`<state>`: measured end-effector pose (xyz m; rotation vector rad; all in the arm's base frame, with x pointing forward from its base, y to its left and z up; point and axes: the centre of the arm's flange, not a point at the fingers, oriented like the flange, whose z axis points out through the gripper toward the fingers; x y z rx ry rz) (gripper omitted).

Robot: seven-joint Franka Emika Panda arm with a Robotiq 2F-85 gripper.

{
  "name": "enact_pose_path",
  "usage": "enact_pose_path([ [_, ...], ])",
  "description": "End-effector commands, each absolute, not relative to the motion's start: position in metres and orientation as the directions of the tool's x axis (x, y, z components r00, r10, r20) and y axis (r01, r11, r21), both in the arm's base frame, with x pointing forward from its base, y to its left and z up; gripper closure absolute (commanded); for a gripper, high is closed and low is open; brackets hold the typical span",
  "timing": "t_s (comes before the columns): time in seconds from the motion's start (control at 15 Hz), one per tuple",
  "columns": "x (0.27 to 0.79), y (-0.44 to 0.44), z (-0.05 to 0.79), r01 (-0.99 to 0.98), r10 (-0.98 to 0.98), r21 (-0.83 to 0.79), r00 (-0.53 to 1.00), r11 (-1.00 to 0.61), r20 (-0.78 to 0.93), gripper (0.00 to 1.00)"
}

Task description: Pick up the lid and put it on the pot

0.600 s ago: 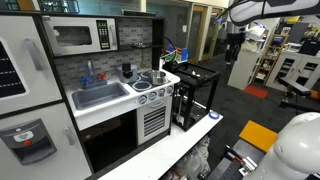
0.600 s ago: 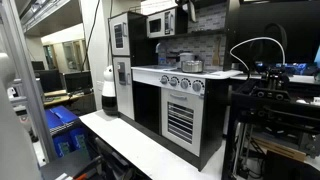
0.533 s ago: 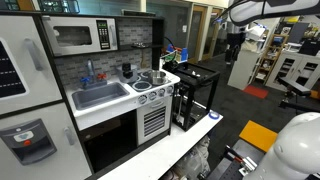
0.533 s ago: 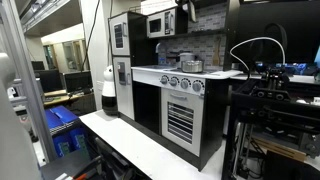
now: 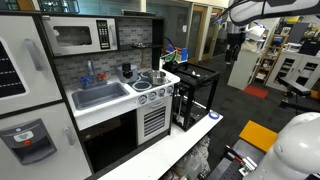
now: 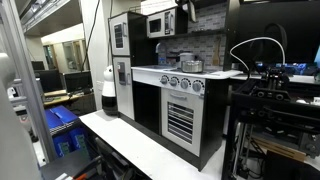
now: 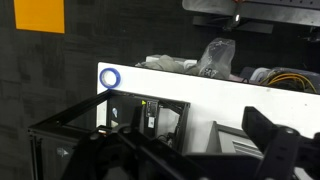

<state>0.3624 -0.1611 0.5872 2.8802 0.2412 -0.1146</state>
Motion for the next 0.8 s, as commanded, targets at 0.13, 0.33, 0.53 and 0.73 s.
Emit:
enact_pose_path([
  [0.13,0.362,-0.161,0.587,0.173,0.154,0.239,0.983,-0.955,-0.098,0.0],
  [0.33,0.374,-0.166,0.602,0.178,0.166,0.247,0.984,-0.953,-0.067,0.0],
  [0.53,0.391,-0.156,0.637,0.223,0.239,0.302,0.971,-0.927,0.017,0.0],
  [0.73,0.408,-0.135,0.663,0.254,0.321,0.358,0.936,-0.898,0.141,0.0],
])
